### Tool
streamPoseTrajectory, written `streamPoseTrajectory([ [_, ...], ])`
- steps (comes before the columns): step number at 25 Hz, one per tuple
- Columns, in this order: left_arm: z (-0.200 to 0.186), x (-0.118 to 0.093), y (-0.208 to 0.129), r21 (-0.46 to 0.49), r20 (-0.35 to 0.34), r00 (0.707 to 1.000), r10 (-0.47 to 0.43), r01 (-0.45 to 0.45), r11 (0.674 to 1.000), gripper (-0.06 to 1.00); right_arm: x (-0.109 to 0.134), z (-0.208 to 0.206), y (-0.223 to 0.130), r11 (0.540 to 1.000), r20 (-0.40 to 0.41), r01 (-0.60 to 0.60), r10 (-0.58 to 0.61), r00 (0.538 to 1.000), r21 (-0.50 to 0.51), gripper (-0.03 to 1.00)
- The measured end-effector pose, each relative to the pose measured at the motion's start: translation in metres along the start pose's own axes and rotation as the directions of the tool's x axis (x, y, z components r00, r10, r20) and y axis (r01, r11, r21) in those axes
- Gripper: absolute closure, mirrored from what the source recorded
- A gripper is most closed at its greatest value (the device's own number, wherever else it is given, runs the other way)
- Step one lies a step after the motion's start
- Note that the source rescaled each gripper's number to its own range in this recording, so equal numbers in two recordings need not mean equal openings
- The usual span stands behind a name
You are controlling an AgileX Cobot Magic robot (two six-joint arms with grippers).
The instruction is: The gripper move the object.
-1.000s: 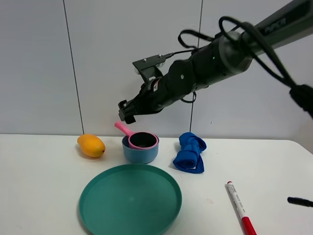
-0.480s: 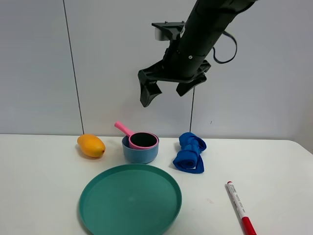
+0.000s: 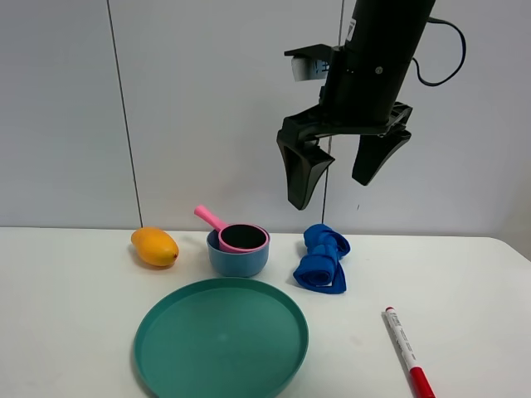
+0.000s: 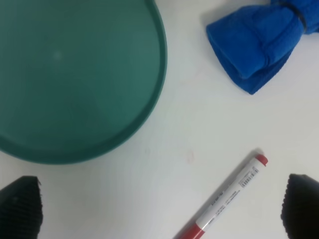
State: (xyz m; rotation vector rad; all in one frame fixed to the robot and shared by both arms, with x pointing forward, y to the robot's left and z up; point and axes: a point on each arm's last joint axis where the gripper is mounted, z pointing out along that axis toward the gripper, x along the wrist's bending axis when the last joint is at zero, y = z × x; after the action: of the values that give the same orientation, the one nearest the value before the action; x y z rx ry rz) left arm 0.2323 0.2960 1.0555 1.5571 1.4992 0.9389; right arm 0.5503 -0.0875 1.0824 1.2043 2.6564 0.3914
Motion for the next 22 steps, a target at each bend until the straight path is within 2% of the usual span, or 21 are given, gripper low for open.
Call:
streamPoseTrajectory([
  [4,0.0,0.0,0.0,0.0,0.0,1.0,0.0,0.0,1.0,-0.06,-0.016,-0.003,-0.006,0.999,0.01,-0.043,0.043,0.999,0.025,0.0],
  [13,0.0,0.0,0.0,0.0,0.0,1.0,0.0,0.0,1.0,-0.06,-0.083,-0.024,-0.029,0.977,0.096,-0.213,0.211,0.973,0.012,0.0],
  [17,0.0,0.0,0.0,0.0,0.0,1.0,0.0,0.0,1.0,-0.06,-0.11,-0.043,-0.044,0.956,0.135,-0.291,0.292,0.947,-0.031,0.0],
  [22,0.0,0.0,0.0,0.0,0.0,1.0,0.0,0.0,1.0,-0.06,-0.151,-0.081,-0.078,0.908,0.221,-0.403,0.418,0.881,-0.112,0.0],
])
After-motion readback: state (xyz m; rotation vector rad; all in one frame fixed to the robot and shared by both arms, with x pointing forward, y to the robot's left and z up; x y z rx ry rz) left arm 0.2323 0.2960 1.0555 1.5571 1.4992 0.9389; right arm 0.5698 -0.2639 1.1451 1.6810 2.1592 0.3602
